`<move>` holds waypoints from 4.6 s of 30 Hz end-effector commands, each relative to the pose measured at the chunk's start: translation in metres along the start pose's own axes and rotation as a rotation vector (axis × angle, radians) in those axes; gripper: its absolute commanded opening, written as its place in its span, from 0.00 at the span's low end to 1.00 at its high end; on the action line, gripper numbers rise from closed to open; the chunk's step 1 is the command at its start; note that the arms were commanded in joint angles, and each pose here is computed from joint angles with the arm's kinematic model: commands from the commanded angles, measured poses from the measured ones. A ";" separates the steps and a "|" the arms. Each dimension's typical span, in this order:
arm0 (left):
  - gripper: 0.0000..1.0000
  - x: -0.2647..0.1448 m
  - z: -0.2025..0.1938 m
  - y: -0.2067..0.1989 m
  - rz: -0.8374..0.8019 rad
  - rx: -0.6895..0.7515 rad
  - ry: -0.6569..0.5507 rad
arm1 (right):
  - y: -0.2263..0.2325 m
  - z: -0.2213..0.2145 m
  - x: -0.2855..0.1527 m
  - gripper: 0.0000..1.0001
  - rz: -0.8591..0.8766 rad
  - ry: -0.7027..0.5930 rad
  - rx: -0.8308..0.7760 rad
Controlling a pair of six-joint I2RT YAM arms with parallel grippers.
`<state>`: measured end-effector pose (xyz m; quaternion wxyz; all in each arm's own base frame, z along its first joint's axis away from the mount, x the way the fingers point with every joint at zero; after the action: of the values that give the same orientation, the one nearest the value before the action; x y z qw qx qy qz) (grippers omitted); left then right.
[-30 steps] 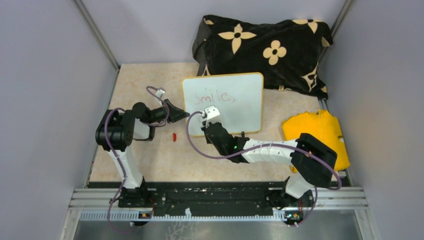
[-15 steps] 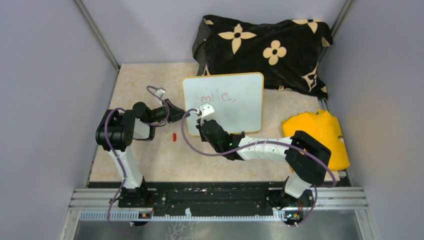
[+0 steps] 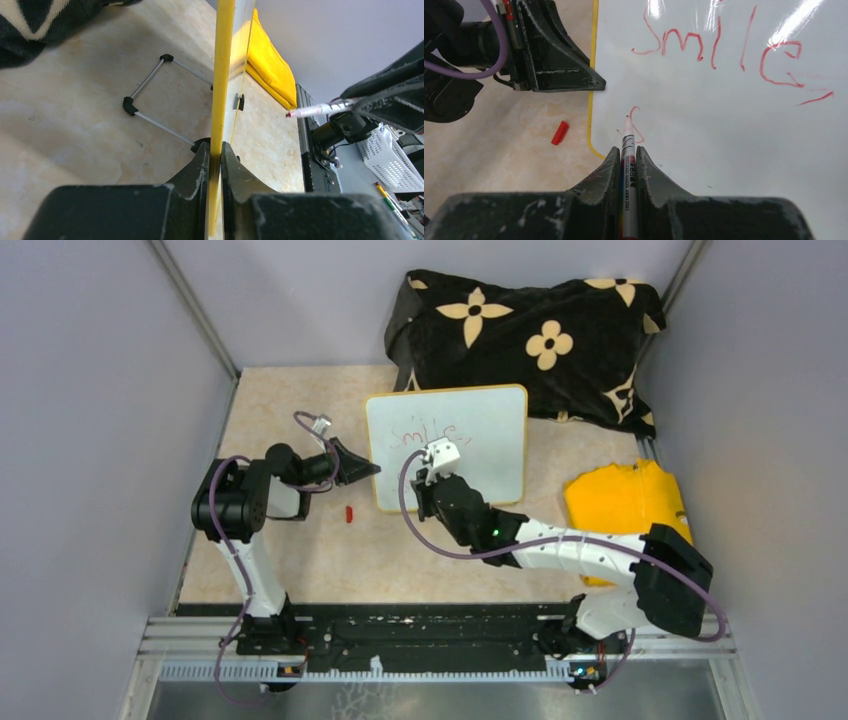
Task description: Write a sentence on the whiteboard
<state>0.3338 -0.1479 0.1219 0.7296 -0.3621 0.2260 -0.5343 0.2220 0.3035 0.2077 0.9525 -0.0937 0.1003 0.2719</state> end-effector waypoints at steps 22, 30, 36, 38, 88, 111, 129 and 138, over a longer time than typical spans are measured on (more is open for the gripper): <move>0.05 0.004 -0.007 0.007 0.011 -0.029 0.027 | -0.026 0.015 0.033 0.00 -0.111 -0.034 0.042; 0.05 0.004 -0.007 0.008 0.014 -0.031 0.029 | -0.030 0.001 0.039 0.00 -0.128 0.009 0.037; 0.05 0.004 -0.007 0.008 0.015 -0.031 0.030 | -0.030 -0.012 0.035 0.00 -0.119 0.042 0.037; 0.05 0.004 -0.007 0.008 0.015 -0.033 0.030 | -0.030 -0.017 0.033 0.00 -0.115 0.051 0.041; 0.05 0.005 -0.007 0.008 0.017 -0.038 0.032 | -0.011 0.006 0.032 0.00 0.001 -0.004 0.077; 0.04 0.005 -0.009 0.011 0.023 -0.045 0.035 | -0.040 -0.024 0.027 0.00 -0.146 0.074 0.068; 0.04 0.005 -0.008 0.010 0.022 -0.044 0.035 | -0.040 0.000 0.003 0.00 -0.053 -0.026 0.128; 0.04 0.005 -0.008 0.010 0.022 -0.045 0.036 | -0.050 -0.016 0.004 0.00 -0.141 0.033 0.102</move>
<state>0.3359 -0.1485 0.1195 0.7284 -0.3601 0.2344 -0.5337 0.2442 0.2668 0.1944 0.9639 -0.0603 0.1284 0.2252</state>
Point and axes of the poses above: each gripper's point midway between its finger pads, its own x axis out along the fingers, its own y axis along the line the jaws close on, z = x × y, the point moved 5 cm from there along -x, back along the fingers, and after that the axes turned 14 degrees about -x, right-handed, at the moved point
